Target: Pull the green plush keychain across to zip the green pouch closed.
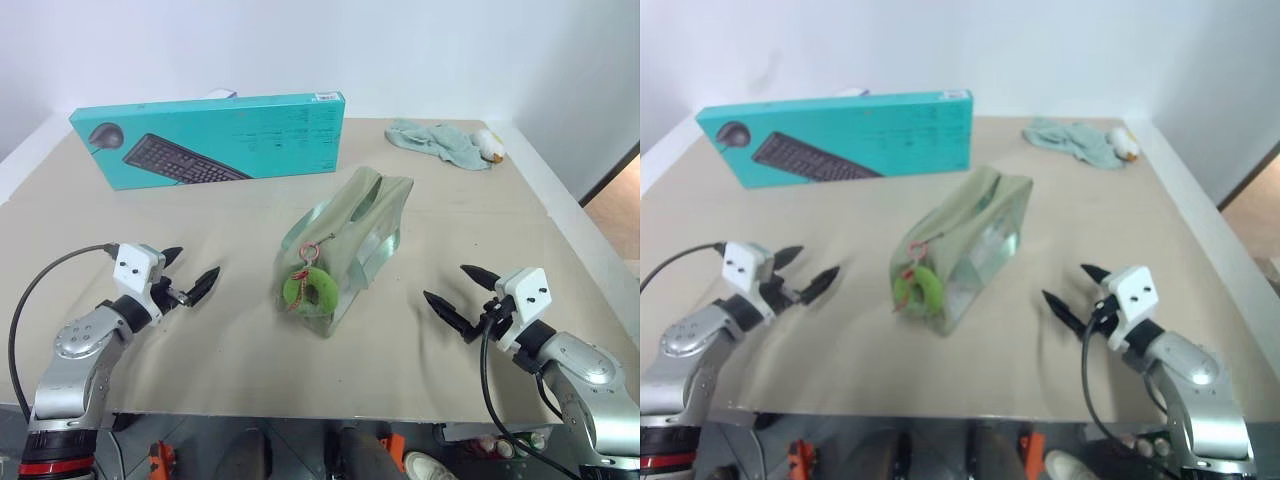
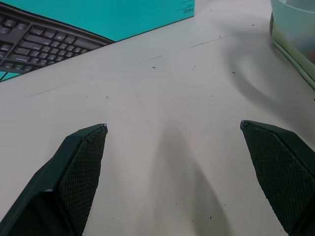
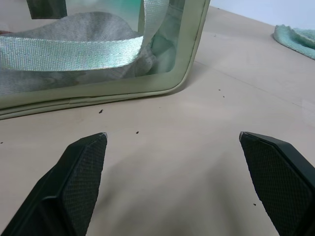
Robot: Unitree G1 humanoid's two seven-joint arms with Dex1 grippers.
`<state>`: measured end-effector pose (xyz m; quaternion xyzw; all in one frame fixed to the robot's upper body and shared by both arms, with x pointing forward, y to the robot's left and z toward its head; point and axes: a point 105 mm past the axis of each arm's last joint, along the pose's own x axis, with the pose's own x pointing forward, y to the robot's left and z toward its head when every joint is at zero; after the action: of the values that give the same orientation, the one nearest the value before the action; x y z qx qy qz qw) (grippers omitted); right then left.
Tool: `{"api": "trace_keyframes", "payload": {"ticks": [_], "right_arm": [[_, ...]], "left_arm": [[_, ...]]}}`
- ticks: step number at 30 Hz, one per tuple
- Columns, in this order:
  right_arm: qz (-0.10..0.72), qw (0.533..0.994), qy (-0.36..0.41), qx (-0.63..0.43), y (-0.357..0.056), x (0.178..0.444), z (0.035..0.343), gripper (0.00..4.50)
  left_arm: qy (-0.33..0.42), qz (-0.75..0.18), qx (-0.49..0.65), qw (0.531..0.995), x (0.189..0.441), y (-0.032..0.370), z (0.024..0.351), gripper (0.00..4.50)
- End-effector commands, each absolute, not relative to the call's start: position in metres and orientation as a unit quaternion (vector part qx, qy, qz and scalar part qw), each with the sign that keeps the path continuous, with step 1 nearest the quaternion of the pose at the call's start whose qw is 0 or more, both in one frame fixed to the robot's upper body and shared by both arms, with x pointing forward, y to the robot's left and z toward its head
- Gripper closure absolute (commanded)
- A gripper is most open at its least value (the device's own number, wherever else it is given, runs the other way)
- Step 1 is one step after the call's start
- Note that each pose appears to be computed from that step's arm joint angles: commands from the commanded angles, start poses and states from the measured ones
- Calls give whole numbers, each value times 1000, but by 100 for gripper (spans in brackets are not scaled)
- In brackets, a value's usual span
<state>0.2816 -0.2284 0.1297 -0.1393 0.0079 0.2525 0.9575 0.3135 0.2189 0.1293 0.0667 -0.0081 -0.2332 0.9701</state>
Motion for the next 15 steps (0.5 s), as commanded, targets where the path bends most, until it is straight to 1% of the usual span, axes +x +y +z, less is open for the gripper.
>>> {"api": "trace_keyframes", "payload": {"ticks": [1,4,15], "right_arm": [[247,959,-11,-142,-231,279,141,3],[242,963,-11,-115,-232,275,143,3],[252,958,-10,-138,-233,278,148,3]], "left_arm": [[-45,-237,75,968,316,218,144,0],[-72,-223,49,971,317,219,149,0],[-78,-216,55,972,307,219,146,0]]}}
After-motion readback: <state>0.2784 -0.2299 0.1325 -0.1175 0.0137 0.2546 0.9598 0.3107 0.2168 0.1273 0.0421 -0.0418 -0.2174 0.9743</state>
